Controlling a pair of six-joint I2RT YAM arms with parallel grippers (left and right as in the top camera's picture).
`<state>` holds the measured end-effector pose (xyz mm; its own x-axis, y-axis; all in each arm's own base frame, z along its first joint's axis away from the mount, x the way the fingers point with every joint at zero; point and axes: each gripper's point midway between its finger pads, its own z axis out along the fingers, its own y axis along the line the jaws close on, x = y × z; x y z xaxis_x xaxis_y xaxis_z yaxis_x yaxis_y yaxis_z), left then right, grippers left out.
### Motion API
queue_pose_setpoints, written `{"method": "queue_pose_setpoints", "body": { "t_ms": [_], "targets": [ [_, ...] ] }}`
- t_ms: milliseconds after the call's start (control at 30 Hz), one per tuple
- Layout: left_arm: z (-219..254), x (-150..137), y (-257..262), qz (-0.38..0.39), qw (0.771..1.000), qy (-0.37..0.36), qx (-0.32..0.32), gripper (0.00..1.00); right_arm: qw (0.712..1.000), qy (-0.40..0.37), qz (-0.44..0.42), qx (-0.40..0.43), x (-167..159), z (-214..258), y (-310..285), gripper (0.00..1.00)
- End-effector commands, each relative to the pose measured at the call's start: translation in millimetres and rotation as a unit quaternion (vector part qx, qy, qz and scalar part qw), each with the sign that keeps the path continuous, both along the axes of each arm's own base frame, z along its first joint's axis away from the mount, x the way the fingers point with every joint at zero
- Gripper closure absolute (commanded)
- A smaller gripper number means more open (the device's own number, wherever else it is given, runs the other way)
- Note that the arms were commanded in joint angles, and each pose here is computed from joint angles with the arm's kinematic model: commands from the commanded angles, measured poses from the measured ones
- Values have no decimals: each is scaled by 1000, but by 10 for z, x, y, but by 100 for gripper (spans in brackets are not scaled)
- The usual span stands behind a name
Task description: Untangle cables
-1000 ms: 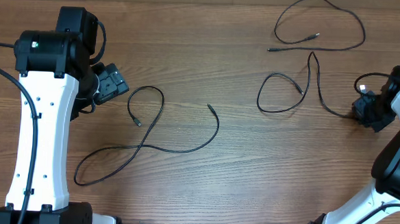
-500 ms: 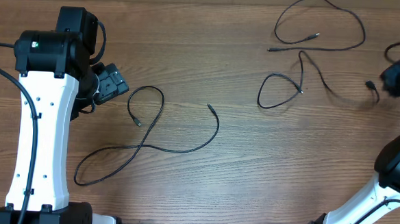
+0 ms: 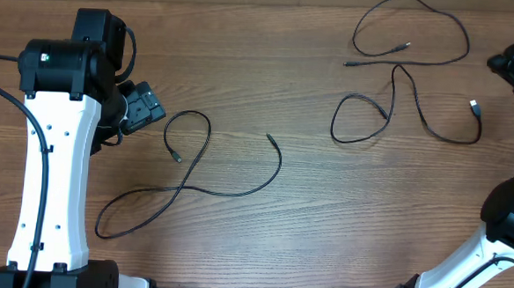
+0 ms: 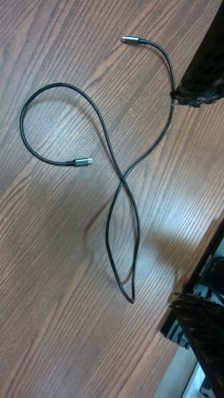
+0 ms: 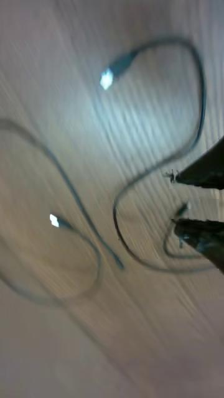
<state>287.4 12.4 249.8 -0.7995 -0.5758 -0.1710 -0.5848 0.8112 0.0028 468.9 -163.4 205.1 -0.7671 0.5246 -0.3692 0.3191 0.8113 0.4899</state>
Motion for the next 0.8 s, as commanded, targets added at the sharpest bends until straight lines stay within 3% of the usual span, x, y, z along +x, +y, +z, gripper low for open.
{"method": "queue_pose_setpoints", "body": {
  "t_ms": [0,200,267,333,500,700,733,767],
  "targets": [
    [-17,0,-3,-3,1000,3,0,0,996,-49,59,36,74,318,406,76],
    [-17,0,-4,-3,1000,3,0,1,992,-17,117,42,107,111,973,58],
    [-17,0,-4,-3,1000,3,0,0,992,7,124,10,121,-45,1086,59],
    [-17,-1,-3,-3,1000,3,0,0,991,34,127,-37,122,-222,1148,66],
    [-17,0,-4,-3,1000,3,0,1,980,91,127,-125,84,-639,1277,67],
    [-17,-1,-3,-3,1000,3,0,1,975,121,124,-141,13,-981,1410,60],
    [-17,0,-4,-3,1000,3,0,1,974,125,126,-140,-6,-1036,1423,60],
    [-17,-1,-4,-3,1000,3,0,0,974,128,126,-139,-25,-1087,1424,68]
  ]
}}
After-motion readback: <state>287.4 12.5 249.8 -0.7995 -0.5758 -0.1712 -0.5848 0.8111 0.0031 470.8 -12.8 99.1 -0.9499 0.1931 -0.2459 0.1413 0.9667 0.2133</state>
